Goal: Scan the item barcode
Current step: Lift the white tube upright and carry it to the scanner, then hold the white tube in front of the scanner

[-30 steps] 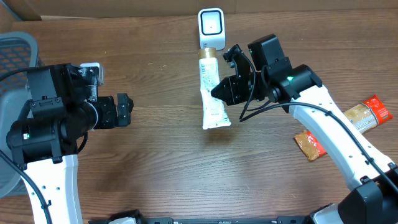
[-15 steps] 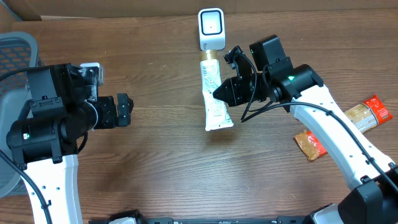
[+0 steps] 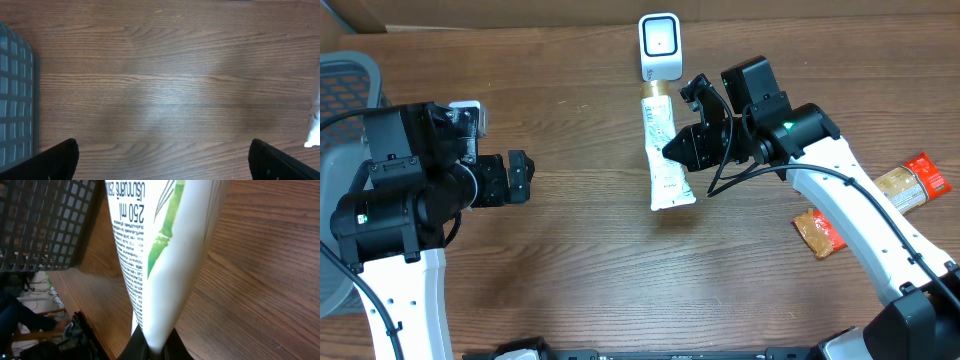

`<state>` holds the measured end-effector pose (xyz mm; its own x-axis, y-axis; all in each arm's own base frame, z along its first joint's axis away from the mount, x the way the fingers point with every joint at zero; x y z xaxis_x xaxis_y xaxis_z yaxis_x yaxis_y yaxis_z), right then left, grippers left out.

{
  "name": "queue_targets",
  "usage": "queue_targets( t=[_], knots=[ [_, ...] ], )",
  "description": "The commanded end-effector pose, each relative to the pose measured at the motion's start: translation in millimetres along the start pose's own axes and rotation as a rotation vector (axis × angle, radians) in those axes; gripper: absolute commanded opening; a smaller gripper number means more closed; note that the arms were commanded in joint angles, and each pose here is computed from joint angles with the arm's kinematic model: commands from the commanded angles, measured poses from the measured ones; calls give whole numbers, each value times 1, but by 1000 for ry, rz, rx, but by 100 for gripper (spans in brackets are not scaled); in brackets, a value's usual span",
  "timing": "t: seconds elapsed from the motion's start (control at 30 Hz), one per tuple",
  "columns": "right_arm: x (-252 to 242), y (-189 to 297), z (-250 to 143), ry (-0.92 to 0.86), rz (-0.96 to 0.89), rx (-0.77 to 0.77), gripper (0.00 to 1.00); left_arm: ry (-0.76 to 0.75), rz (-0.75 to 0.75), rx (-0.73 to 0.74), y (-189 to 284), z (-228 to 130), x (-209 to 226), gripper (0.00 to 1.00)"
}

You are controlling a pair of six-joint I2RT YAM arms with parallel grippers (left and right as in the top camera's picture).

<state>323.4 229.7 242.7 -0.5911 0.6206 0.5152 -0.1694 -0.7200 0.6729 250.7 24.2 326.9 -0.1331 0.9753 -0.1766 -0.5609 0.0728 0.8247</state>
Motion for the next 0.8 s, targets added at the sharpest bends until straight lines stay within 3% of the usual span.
queue_targets(
  t=[0.0, 0.2, 0.33, 0.5, 0.6, 0.77],
  knots=[
    [11, 14, 9, 45, 31, -51, 4, -11, -10, -17, 3, 4, -1, 100],
    [3, 31, 33, -26, 4, -139, 3, -11, -10, -17, 3, 4, -1, 100],
    [-40, 38, 68, -1, -398, -185, 3, -11, -10, -17, 3, 4, -1, 100],
    [-124, -6, 132, 350, -920, -248, 3, -11, -10, -17, 3, 4, -1, 100],
    [-150, -32, 154, 622, -1050, -243, 4, -11, -10, -17, 3, 4, -1, 100],
    [-185, -53, 158, 854, -1275, -111, 4, -11, -10, -16, 3, 4, -1, 100]
  ],
)
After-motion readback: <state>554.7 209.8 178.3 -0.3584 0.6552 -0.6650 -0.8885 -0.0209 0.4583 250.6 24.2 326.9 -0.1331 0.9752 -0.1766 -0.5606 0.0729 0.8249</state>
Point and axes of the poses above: each gripper's point midway between its finger pads, its own y axis back along the fingers, its own x axis along the line the jaws close on, z = x × y, the point moved 5 cm from there along y, back along the fingers, and after that the axes turned 8 degrees about y, right-handed, at the moved point
